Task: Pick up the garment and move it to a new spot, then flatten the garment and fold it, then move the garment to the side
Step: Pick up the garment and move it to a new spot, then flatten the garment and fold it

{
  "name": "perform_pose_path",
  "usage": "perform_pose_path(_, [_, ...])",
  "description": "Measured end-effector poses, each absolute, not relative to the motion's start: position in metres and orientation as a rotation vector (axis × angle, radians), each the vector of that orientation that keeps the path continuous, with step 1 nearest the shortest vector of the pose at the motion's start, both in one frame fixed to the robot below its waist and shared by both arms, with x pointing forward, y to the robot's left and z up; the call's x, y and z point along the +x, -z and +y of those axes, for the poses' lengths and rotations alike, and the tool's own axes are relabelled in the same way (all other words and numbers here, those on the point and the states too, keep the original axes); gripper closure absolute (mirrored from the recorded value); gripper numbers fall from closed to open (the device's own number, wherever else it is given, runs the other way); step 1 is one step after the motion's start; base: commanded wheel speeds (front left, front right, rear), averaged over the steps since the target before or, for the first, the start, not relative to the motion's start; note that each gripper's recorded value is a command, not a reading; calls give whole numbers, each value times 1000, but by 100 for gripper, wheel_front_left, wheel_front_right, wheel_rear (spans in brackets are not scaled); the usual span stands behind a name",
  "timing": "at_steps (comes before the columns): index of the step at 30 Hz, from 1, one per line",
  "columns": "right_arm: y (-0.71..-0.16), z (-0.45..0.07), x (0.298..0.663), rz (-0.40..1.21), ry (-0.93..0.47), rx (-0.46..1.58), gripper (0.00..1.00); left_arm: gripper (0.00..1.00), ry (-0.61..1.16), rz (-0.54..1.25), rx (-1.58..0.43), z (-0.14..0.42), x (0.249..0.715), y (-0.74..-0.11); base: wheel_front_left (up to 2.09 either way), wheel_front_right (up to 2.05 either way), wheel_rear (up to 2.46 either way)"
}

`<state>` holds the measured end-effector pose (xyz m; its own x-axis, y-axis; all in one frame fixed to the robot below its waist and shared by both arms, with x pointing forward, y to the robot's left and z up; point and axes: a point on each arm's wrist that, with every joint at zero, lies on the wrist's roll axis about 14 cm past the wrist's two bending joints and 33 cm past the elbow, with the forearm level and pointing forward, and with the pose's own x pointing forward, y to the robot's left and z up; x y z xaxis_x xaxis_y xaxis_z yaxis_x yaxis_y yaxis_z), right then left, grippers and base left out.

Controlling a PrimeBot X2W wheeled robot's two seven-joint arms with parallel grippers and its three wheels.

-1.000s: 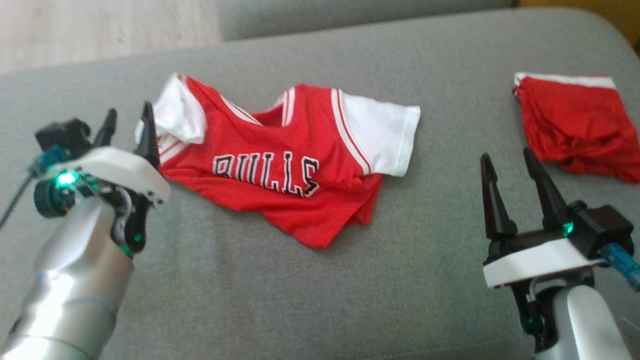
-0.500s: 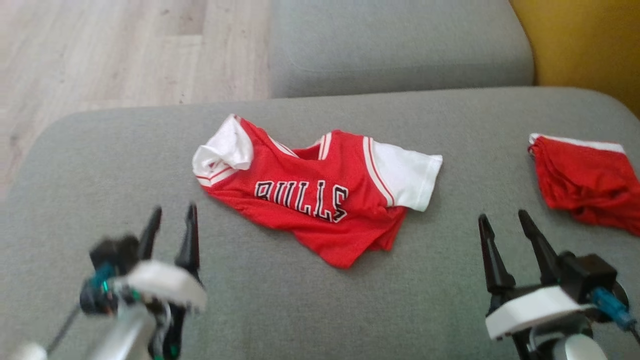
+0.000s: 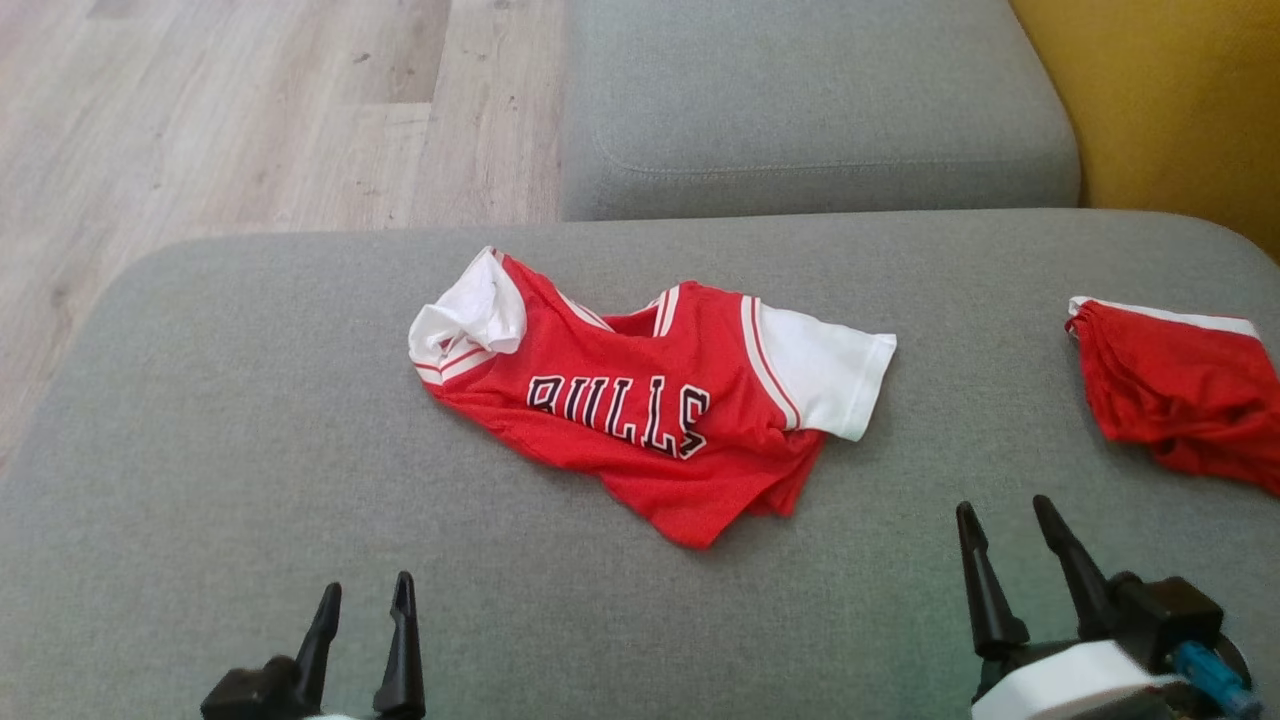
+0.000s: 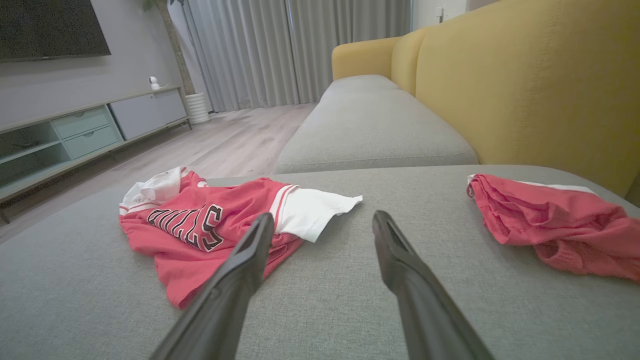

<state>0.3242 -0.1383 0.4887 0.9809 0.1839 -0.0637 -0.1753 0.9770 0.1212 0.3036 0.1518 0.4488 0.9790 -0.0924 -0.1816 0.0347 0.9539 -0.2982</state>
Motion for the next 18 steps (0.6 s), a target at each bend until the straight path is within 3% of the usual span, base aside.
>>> perform_pose_path(18, [-471,-131,319,116,-197,127,0,0,46,133,-298,153,300,-467,0,0,0])
